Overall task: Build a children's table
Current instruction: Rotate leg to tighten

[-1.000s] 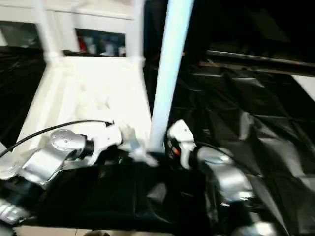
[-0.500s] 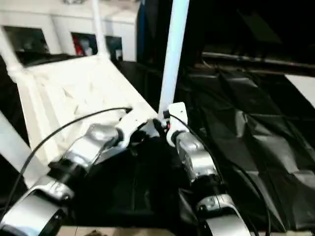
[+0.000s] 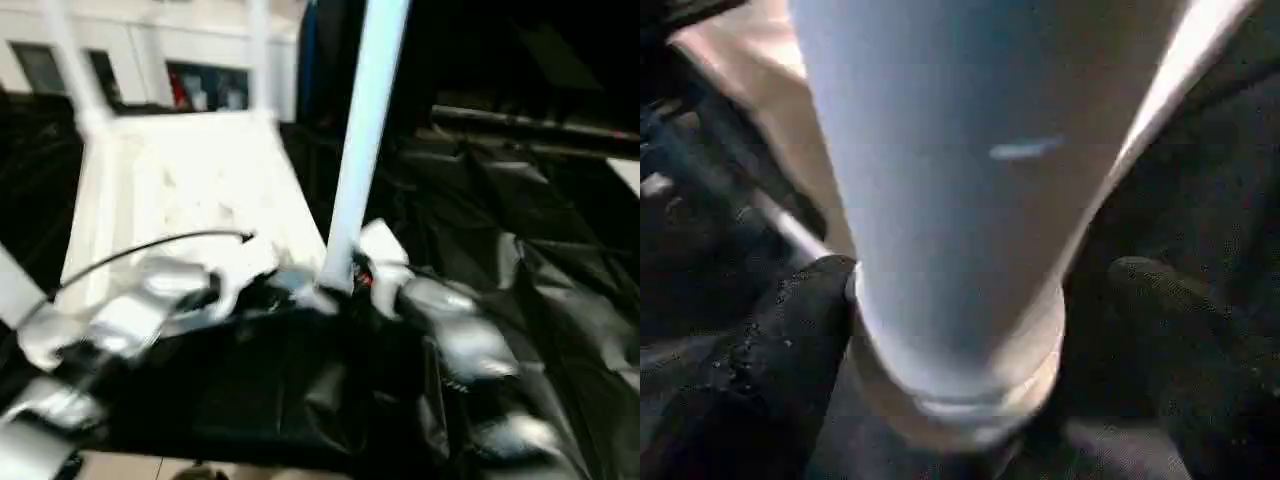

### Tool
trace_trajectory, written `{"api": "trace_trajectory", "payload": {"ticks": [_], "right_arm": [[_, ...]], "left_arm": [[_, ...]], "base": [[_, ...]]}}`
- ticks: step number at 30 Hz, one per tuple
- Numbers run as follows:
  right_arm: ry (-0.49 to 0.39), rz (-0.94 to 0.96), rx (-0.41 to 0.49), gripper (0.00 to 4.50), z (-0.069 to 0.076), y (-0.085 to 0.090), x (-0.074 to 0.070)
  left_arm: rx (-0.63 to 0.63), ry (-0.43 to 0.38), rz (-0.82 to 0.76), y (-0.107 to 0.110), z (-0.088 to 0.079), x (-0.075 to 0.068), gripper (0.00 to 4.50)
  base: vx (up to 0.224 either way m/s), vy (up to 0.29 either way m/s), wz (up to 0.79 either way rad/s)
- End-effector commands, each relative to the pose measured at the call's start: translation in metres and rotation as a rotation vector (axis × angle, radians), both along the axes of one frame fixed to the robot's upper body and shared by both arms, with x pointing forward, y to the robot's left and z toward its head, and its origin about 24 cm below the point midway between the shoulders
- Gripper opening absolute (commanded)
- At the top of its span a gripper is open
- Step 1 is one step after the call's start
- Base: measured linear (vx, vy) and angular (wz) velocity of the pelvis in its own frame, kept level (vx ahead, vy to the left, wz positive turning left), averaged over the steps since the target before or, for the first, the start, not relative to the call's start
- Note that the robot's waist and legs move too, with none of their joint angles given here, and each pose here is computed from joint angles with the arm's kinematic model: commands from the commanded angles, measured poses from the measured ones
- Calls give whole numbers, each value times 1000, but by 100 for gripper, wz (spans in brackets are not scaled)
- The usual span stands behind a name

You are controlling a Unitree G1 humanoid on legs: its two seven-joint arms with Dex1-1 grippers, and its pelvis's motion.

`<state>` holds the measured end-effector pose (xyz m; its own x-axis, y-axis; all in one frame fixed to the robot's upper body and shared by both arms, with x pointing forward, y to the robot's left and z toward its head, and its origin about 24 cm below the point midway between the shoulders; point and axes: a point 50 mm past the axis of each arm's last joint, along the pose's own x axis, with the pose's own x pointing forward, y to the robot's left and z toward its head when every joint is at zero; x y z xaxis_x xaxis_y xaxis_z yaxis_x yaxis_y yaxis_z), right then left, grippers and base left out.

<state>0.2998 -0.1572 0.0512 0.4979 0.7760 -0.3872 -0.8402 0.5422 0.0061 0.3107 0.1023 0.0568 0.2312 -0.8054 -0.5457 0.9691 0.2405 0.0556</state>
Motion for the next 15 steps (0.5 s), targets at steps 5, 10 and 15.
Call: {"api": "trace_trajectory", "payload": {"ticks": [5,10,15], "right_arm": [[1,98,-3,436,6,-2,-7],[22,112,39,436,7,5,-8],[43,154,30,399,3,10,-11]], "left_arm": [[-56,27,-191,-2,9,-17,0],[-61,34,-210,-1,11,-21,0],[-59,35,-214,-2,11,-22,0]], "base": [[0,0,0],[0,0,0],[0,0,0]]}}
